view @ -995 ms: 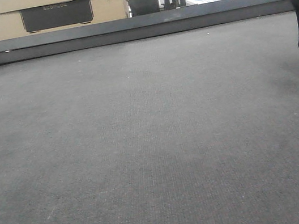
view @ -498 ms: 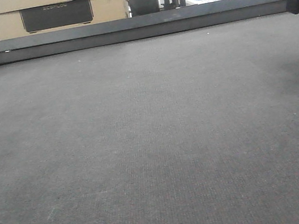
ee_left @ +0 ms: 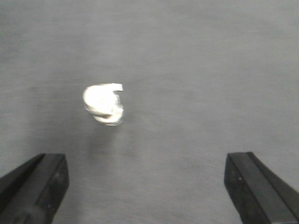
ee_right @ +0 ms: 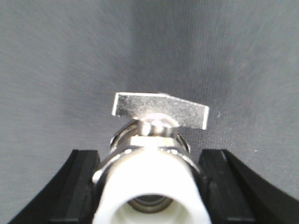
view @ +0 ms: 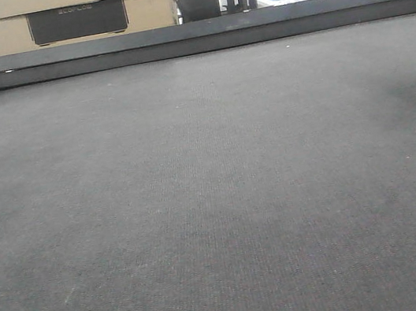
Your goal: Place valve from conveyor to right shelf box
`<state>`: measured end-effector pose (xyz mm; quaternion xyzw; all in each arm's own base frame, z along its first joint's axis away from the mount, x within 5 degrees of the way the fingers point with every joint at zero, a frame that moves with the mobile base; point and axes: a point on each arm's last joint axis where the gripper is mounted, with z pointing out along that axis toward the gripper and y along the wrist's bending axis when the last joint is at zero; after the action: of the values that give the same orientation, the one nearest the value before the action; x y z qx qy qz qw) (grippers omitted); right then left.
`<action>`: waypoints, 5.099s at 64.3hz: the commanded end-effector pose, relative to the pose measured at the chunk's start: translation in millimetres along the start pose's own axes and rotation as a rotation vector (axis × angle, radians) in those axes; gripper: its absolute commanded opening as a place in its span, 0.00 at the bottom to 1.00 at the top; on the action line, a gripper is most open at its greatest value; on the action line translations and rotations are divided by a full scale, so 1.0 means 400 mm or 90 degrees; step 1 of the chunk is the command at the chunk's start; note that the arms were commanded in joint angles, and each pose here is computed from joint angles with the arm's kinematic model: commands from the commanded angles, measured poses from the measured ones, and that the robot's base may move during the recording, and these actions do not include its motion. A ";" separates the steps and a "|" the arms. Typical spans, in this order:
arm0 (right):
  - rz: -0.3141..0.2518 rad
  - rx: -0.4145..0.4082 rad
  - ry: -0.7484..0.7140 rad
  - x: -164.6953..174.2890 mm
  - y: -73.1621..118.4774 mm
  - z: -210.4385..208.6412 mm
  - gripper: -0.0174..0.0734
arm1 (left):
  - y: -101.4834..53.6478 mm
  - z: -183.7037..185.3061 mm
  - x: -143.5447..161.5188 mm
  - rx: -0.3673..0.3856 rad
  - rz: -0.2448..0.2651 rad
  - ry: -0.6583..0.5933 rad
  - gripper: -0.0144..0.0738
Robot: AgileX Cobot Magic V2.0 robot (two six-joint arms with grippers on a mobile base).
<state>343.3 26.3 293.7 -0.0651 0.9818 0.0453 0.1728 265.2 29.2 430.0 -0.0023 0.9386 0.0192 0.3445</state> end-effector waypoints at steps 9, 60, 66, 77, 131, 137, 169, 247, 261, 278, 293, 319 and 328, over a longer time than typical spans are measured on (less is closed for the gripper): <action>-0.023 -0.018 -0.127 0.019 0.047 -0.159 0.02 | 0.064 0.134 -0.093 -0.015 0.012 0.065 0.83; -0.075 -0.056 -0.198 0.064 0.125 -0.269 0.02 | 0.093 0.590 -0.043 0.028 0.026 0.293 0.83; -0.075 -0.056 -0.200 0.063 0.125 -0.270 0.02 | 0.093 0.590 -0.043 0.028 0.026 0.293 0.83; -0.075 -0.055 -0.202 0.062 0.125 -0.270 0.02 | 0.093 0.590 -0.043 0.028 0.026 0.293 0.83; -0.074 -0.055 -0.212 0.059 0.125 -0.271 0.02 | 0.060 0.464 -0.092 0.038 0.030 0.214 0.04; -0.075 -0.050 -0.221 0.056 0.123 -0.272 0.02 | 0.027 0.377 -0.117 0.037 0.037 0.164 0.04; -0.023 0.004 -0.200 0.103 0.055 -0.177 0.02 | -0.081 0.193 -0.029 0.065 0.028 0.128 0.04; -0.034 0.019 -0.630 0.241 0.077 -0.504 0.02 | -0.068 -0.219 0.090 0.034 0.017 -0.343 0.04; -0.034 0.019 -0.633 0.239 0.077 -0.504 0.02 | -0.068 -0.219 0.088 0.033 0.017 -0.348 0.04; -0.034 0.019 -0.633 0.239 0.077 -0.504 0.02 | -0.068 -0.220 0.086 0.033 0.016 -0.354 0.04; -0.034 0.019 -0.633 0.239 0.077 -0.504 0.02 | -0.068 -0.220 0.086 0.033 0.016 -0.354 0.04; -0.034 0.019 -0.633 0.239 0.077 -0.504 0.02 | -0.068 -0.220 0.086 0.033 0.016 -0.354 0.04; -0.034 0.019 -0.633 0.239 0.077 -0.504 0.02 | -0.068 -0.220 0.086 0.033 0.016 -0.354 0.04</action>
<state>183.4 25.3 439.8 -0.0631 0.8097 0.0559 0.5808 183.5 0.1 465.0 0.0261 0.8295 0.0037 0.5578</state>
